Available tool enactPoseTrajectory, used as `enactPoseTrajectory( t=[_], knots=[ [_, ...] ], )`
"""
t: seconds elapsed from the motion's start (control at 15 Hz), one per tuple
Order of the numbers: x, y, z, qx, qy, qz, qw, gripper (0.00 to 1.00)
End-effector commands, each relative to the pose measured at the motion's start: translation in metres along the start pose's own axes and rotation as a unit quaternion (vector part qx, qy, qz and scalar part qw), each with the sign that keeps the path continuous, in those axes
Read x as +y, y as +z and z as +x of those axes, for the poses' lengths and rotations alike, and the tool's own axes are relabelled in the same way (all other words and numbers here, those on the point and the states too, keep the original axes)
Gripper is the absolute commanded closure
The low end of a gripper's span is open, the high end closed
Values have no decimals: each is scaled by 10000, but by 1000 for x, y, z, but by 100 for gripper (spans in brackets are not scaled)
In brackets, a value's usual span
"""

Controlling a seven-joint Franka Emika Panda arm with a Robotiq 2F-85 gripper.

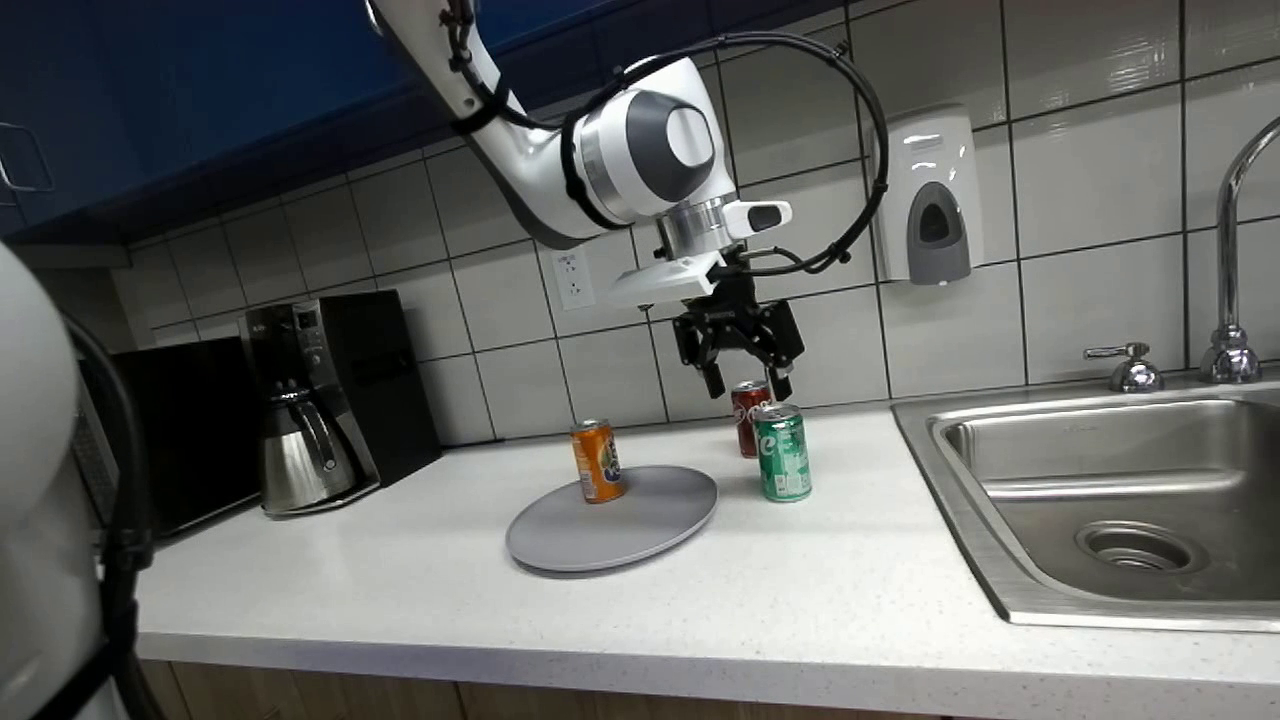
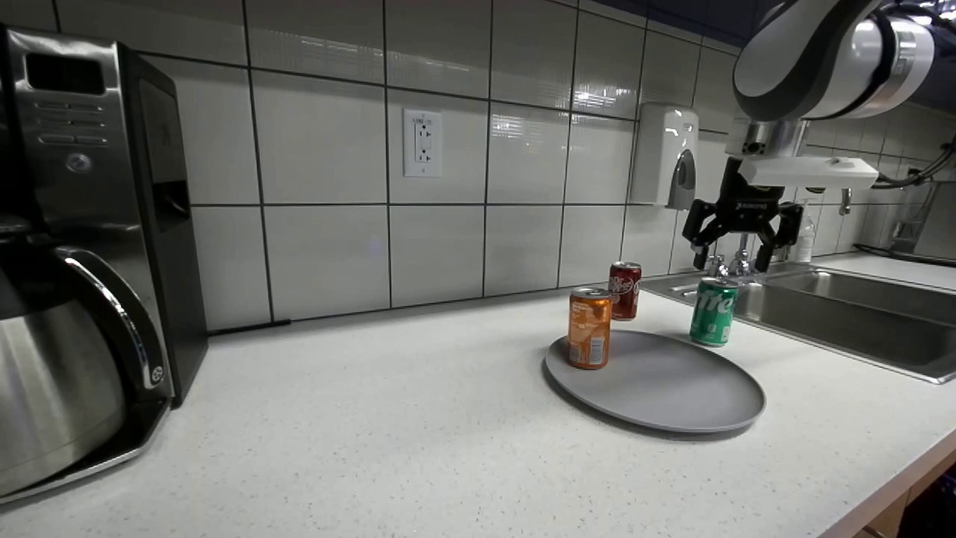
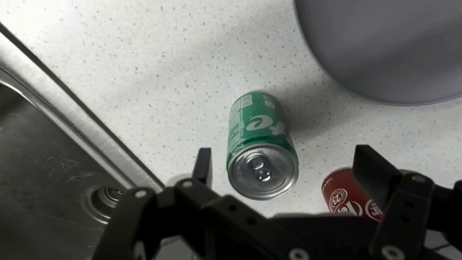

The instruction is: Put the cans on the grey plate

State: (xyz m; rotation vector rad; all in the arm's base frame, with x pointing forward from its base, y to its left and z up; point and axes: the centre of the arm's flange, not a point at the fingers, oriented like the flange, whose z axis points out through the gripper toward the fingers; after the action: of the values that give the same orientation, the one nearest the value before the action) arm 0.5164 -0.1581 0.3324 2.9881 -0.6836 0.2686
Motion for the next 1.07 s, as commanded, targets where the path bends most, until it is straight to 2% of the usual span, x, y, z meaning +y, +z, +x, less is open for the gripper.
enactPoseTrajectory(
  t=[0.0,1.0],
  knots=[
    [3,6,18,-22,47,46,10000,0],
    [10,36,32,-209,236,39,9995,0]
  ],
)
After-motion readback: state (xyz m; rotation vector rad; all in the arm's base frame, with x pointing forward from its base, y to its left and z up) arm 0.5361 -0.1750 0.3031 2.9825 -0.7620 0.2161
